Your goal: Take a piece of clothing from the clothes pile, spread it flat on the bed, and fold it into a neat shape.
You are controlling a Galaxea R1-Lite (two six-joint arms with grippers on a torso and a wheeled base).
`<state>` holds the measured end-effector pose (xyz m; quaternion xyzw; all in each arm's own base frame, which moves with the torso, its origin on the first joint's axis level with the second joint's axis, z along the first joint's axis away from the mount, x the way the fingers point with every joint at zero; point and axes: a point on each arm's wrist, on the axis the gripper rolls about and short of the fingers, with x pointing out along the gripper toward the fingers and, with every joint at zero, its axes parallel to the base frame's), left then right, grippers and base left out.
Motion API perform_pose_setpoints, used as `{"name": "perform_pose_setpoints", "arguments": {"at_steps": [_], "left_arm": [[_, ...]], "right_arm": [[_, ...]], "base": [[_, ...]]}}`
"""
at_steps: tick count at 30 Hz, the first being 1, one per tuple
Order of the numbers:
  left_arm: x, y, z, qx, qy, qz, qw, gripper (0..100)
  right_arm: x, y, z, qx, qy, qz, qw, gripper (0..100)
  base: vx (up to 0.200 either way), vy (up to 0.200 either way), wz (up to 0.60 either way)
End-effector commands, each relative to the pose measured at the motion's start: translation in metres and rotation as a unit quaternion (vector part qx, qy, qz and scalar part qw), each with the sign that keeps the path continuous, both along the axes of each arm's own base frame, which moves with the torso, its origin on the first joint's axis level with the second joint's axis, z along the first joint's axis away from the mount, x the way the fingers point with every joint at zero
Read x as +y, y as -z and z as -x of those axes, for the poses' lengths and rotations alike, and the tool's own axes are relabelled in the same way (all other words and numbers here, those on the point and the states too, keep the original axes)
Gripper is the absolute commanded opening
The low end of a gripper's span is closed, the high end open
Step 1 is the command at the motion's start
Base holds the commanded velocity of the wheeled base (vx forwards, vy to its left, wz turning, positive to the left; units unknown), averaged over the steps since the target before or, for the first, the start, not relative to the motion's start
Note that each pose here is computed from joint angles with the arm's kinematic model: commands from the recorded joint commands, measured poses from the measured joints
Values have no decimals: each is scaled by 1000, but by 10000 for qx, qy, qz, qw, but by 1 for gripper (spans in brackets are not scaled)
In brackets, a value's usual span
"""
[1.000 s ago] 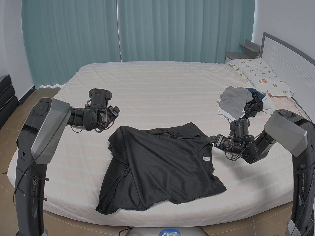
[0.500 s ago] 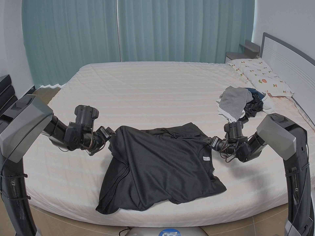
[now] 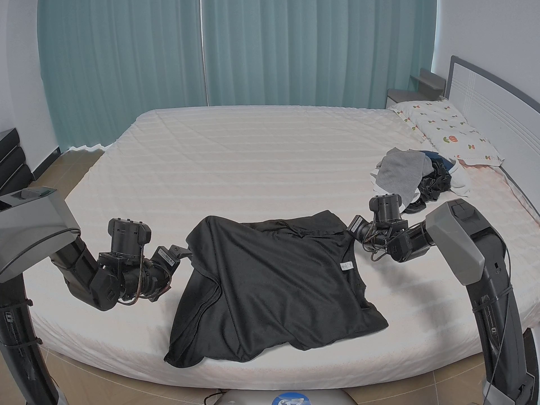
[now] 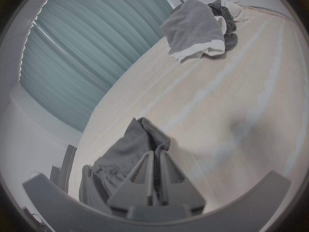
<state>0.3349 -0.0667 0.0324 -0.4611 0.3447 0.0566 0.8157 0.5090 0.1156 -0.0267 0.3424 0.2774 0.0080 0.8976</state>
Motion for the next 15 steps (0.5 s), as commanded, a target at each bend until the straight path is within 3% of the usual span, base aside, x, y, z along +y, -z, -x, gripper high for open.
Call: {"name": "perform_pose_setpoints", "arguments": {"at_steps": [1, 2, 4, 8, 15], "left_arm": [[4, 5, 9, 144, -46, 38, 9999, 100], [4, 5, 9, 144, -46, 38, 9999, 100], [4, 7, 11, 182, -46, 31, 9998, 100], [3, 10, 11, 221, -36, 29, 9997, 100], [2, 12, 11, 244, -21, 24, 9997, 100]], "right_arm": [[-23, -17, -23, -510, 451, -64, 9977, 0], [-23, -17, -23, -510, 451, -64, 9977, 0], [-40, -50, -39, -1085, 804, -58, 9908, 0], [-51, -60, -42, -1272, 851, -16, 9882, 0], [-53, -22, -43, -1057, 805, 261, 9908, 0]], "base": [[0, 0, 0], [0, 0, 0], [0, 0, 0], [0, 0, 0], [0, 0, 0]]}}
